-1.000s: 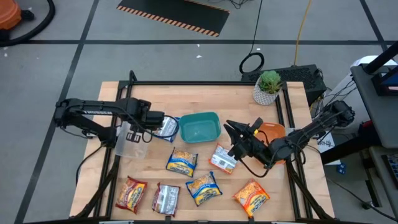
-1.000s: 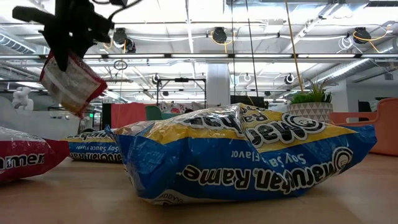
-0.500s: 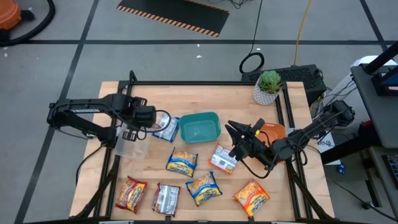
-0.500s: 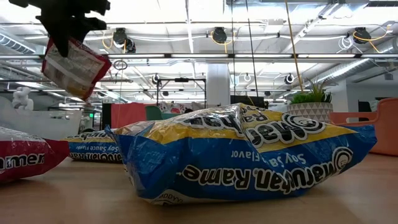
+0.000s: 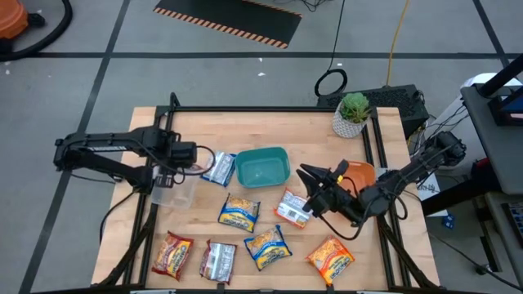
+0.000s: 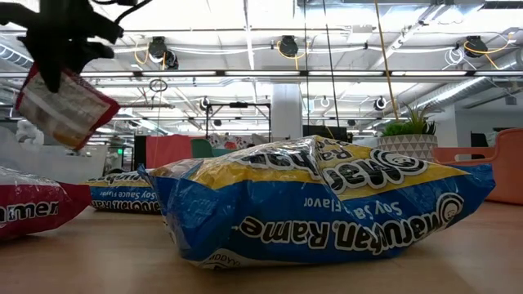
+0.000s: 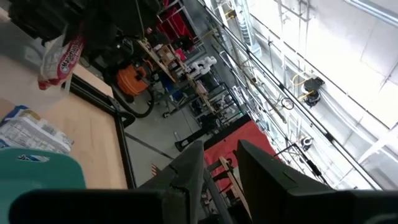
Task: Sort Maruchan noodles
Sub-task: Put the top red noodle pack into the transparent bin
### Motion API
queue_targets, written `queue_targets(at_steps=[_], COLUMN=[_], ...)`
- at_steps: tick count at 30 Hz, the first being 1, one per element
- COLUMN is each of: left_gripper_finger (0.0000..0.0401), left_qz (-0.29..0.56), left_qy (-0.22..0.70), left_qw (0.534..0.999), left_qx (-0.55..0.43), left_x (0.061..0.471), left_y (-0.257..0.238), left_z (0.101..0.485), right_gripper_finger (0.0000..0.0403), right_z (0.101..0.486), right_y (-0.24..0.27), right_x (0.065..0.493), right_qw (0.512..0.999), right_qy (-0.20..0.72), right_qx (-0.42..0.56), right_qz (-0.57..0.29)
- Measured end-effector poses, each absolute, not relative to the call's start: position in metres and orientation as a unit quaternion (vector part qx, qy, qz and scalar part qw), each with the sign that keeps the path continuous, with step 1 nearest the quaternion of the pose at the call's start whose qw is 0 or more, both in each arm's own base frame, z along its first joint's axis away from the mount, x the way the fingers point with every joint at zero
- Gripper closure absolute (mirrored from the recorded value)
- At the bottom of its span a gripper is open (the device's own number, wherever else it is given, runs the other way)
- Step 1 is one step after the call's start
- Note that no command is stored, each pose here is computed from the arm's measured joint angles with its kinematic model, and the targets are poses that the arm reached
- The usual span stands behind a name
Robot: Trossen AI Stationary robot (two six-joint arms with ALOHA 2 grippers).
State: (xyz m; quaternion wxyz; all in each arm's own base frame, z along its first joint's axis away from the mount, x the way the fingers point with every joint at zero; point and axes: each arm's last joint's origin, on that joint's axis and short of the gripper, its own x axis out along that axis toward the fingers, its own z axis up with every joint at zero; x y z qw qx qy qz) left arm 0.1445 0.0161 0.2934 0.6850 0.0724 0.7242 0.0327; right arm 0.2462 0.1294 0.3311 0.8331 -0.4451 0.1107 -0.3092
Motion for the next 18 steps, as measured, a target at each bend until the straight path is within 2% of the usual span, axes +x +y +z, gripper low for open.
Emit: queue_targets(at_steps=[9,18], left_gripper_finger=[0.0281,0.0281], left_qz=[0.050,0.093], left_qy=[0.732,0.712], left_qw=[0.676,0.693], left_qx=[0.067,0.066], left_x=[0.120,0.125], left_y=[0.012,0.013], left_z=[0.273,0.273], right_gripper_finger=[0.0308,0.0308], right_z=[0.331,0.333], right_y=[0.135,0.135], right_x=[0.243,0.243], right_qw=[0.836,0.840], right_qy=[0.106,0.099], right_qx=[-0.447,-0.438], right_qz=[-0.300,-0.304])
